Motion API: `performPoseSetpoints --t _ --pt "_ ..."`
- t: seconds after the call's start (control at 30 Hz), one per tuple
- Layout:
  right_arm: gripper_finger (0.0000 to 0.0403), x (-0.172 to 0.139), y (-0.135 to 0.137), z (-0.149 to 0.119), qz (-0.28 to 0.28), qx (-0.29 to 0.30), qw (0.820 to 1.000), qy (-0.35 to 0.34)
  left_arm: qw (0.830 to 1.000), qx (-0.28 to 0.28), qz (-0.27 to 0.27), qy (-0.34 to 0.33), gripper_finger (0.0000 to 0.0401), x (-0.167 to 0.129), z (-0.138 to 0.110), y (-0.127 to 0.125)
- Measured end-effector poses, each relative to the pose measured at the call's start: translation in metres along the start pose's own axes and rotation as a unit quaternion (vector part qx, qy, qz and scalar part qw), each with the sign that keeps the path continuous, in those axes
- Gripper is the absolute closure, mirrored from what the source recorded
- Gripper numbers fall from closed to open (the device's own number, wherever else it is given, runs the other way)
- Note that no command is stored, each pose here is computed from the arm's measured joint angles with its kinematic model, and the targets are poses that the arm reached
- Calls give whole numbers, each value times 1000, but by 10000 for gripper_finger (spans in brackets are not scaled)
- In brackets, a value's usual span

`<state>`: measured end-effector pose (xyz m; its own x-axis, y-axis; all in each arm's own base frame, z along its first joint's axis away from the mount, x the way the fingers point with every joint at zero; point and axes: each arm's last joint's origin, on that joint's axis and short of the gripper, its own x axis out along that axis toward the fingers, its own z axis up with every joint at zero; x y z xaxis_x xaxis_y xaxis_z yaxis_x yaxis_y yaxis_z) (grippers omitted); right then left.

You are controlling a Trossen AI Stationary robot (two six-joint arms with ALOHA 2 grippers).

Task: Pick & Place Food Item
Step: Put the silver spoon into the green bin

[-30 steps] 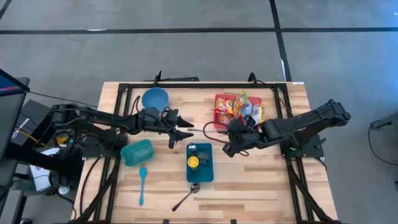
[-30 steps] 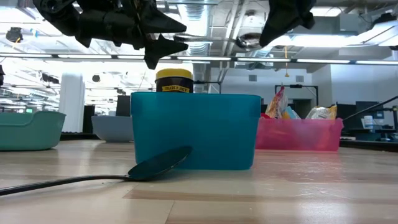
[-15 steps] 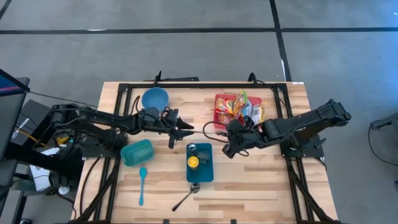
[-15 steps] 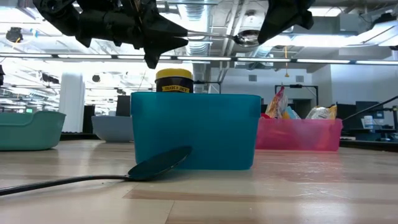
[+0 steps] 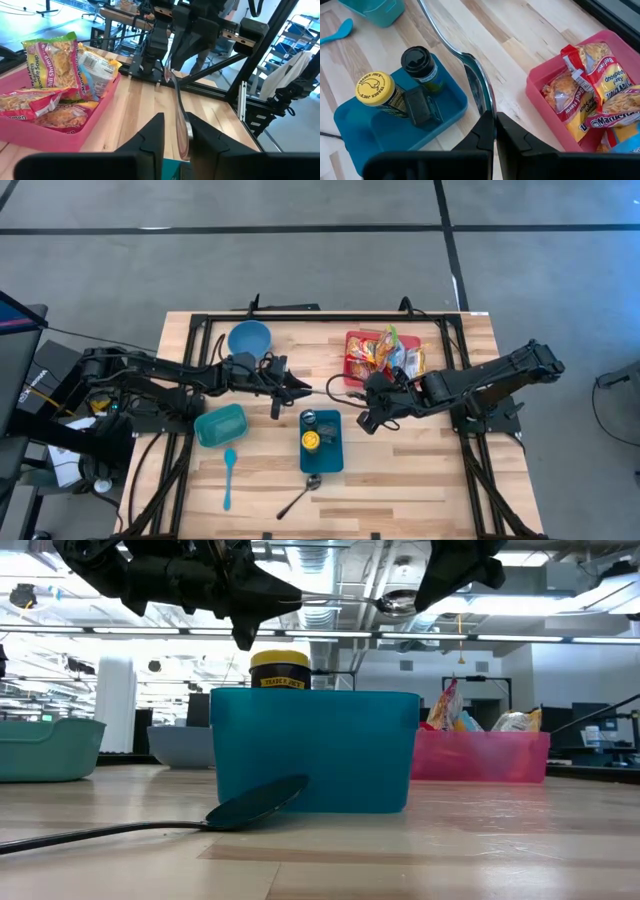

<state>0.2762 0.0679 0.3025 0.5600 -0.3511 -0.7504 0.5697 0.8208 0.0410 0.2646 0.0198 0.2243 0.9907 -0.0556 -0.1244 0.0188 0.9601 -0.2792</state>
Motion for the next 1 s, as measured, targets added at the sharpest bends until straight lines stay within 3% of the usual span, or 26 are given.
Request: performPoseSetpoints --t 0.33,0.63,1.0 --pt "401 0 0 0 9 15 1000 9 1000 3 4 0 391 0 0 0" --pt "396 0 0 0 9 15 1000 9 1000 2 8 -1 396 0 0 0" --pt "332 0 0 -1 6 -1 1000 9 1000 -2 31 -1 397 0 -1 2"
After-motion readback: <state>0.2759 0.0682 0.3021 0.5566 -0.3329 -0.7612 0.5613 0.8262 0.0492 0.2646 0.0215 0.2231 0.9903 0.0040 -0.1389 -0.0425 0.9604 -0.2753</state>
